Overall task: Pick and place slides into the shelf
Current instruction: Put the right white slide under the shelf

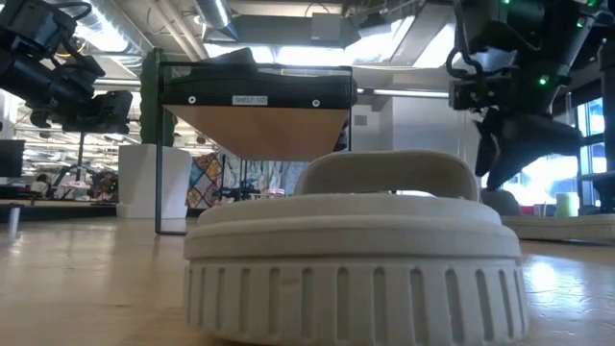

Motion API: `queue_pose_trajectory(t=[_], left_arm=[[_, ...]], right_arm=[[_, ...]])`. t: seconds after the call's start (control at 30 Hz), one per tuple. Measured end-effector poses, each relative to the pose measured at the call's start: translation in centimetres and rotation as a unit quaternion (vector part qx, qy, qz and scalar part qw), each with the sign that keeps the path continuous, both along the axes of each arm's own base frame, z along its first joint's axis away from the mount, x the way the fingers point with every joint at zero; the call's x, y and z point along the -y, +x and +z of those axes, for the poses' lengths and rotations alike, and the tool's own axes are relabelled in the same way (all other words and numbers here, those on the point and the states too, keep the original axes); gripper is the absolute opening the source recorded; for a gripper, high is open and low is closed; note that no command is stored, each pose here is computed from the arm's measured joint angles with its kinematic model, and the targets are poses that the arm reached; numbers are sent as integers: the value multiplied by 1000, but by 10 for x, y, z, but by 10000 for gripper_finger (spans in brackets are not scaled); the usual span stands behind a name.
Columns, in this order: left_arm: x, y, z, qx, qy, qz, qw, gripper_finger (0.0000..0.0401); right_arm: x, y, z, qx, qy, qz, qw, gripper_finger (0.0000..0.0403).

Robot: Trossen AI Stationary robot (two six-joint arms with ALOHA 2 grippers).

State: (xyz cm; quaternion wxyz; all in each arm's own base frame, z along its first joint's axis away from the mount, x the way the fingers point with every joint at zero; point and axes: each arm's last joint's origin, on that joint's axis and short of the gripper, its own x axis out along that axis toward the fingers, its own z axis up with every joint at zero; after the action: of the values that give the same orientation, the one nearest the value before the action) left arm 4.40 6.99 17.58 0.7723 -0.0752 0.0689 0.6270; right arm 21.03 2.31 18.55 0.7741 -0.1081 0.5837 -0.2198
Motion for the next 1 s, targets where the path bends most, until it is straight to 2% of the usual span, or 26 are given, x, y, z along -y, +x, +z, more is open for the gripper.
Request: queue_pose_trajectory(t=[0.1,0.23,0.47,0.87,1.0], left_arm=[[0,0,0,0,0,0,1000,147],[0,0,0,0,0,0,1000,147],[0,0,0,0,0,0,1000,147],[0,0,0,0,0,0,1000,147],[0,0,0,0,0,0,1000,147]], right_arm=[[-4,2,-7,-28,-9,29,999,225],[-4,5,-14,-46,-29,29,998,220],[-1,9,-22,-64,-96,28,993,214],[-2,12,-33,-90,-105,31,990,213],[-1,13,-35,-94,-134,29,986,213]])
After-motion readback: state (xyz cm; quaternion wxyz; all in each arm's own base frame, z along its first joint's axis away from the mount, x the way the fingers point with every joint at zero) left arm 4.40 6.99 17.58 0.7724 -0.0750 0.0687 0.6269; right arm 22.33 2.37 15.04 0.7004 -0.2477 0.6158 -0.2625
